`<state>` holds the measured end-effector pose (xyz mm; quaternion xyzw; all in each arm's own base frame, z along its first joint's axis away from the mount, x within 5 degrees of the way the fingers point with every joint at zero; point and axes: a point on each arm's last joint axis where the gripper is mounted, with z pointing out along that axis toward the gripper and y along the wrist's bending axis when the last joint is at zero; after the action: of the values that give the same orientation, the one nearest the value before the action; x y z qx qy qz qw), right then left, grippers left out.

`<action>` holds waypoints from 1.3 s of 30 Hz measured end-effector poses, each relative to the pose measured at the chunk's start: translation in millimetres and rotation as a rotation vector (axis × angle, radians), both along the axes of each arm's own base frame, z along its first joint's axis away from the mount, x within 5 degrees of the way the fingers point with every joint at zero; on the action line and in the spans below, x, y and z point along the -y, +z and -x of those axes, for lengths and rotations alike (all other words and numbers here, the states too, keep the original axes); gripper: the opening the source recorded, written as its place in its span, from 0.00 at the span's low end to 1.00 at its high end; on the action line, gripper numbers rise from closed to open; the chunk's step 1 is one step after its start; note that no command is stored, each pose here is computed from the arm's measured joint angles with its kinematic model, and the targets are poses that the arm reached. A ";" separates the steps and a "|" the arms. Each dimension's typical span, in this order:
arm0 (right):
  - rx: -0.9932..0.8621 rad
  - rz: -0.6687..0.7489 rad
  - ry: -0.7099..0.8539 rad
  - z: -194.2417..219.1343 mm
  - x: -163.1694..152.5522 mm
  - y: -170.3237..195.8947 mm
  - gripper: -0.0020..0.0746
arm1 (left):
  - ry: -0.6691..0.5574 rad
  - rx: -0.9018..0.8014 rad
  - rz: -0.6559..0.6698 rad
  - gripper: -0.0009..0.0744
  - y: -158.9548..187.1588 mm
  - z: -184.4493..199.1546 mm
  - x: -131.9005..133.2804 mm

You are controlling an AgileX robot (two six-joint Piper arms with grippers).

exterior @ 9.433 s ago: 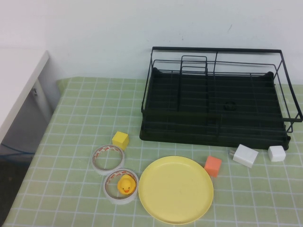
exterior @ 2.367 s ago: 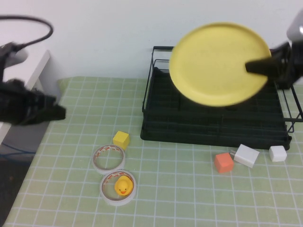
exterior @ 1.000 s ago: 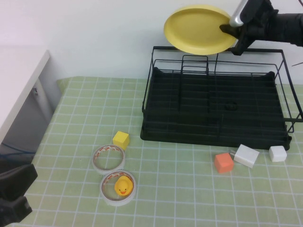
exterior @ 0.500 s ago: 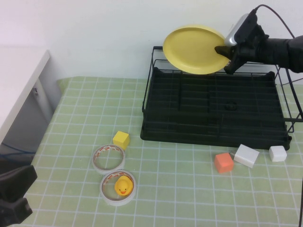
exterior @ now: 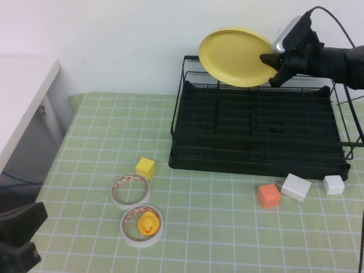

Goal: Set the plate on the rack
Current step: Place the plate on the rack

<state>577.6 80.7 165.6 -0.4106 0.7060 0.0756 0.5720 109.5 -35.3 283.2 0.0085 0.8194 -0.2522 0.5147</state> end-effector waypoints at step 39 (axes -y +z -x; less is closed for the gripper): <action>-0.080 -0.193 -0.161 -9.5 5.8 -29.5 0.66 | -0.036 -0.018 0.000 0.01 -1.4 2.0 2.7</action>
<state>587.1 74.9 136.1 -0.2921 0.7485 0.1133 0.5844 107.5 -38.0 281.9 0.0210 0.8237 -0.2614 0.5027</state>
